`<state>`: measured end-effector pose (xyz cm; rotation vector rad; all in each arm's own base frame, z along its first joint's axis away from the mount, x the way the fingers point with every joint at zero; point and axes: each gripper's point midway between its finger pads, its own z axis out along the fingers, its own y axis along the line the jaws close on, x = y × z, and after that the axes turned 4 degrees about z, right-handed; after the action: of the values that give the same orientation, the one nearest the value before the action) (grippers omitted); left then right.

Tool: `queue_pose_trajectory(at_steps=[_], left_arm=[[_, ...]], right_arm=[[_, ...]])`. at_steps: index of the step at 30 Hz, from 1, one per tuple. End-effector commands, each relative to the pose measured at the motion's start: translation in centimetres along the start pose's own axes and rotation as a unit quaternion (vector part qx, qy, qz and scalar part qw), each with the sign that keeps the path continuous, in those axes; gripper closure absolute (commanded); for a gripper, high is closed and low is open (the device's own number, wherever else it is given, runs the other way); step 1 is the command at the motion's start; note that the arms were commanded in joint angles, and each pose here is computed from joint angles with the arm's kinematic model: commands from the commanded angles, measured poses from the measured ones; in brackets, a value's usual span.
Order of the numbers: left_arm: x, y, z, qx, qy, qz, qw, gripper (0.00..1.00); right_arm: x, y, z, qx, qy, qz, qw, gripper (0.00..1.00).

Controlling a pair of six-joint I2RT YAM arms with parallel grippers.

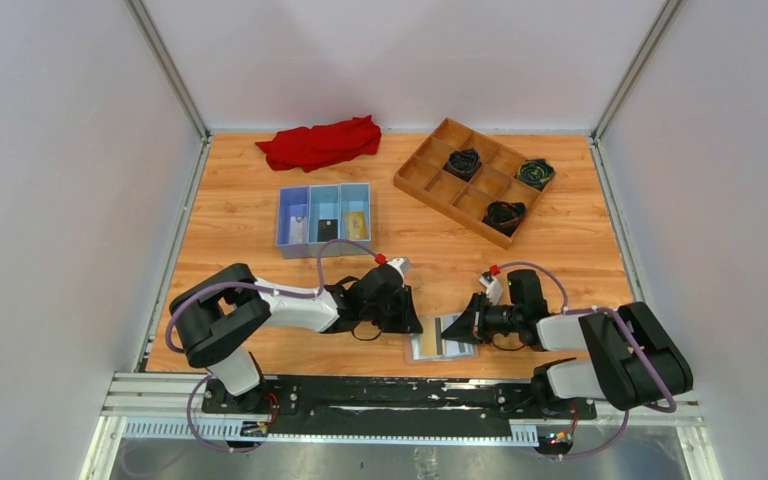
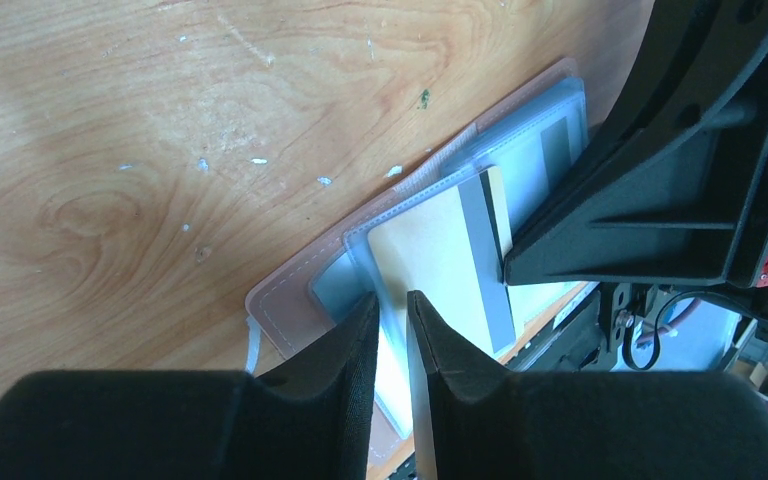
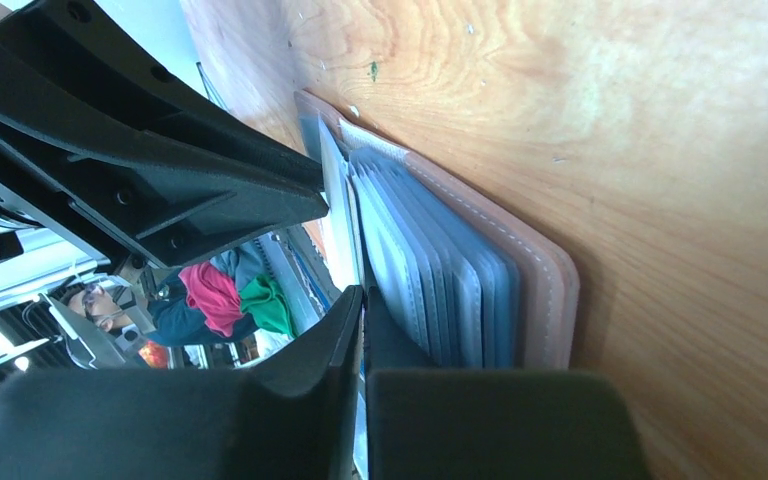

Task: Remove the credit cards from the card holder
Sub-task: Remove the credit card from the card holder.

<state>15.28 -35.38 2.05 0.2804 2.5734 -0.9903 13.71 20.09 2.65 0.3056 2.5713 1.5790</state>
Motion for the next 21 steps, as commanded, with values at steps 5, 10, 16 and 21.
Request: queue_pose_trajectory(at_steps=[5,10,16,21], left_arm=[[3.0,3.9,0.6,-0.065,0.043,0.005,0.997,0.77],[3.2,4.2,0.4,-0.068,0.044,0.002,0.997,0.77],[3.2,4.2,0.5,-0.068,0.045,0.004,0.997,0.77],[3.3,4.3,0.5,-0.067,0.049,0.003,0.997,0.77]], right_arm=[[-0.1,-2.6,-0.2,0.047,-0.027,0.035,0.998,1.00],[0.2,-3.0,-0.4,0.049,-0.021,0.035,0.998,1.00],[0.6,-2.8,-0.7,0.041,0.007,0.017,0.999,1.00],[0.8,-3.2,-0.9,0.043,0.015,0.020,0.999,1.00]])
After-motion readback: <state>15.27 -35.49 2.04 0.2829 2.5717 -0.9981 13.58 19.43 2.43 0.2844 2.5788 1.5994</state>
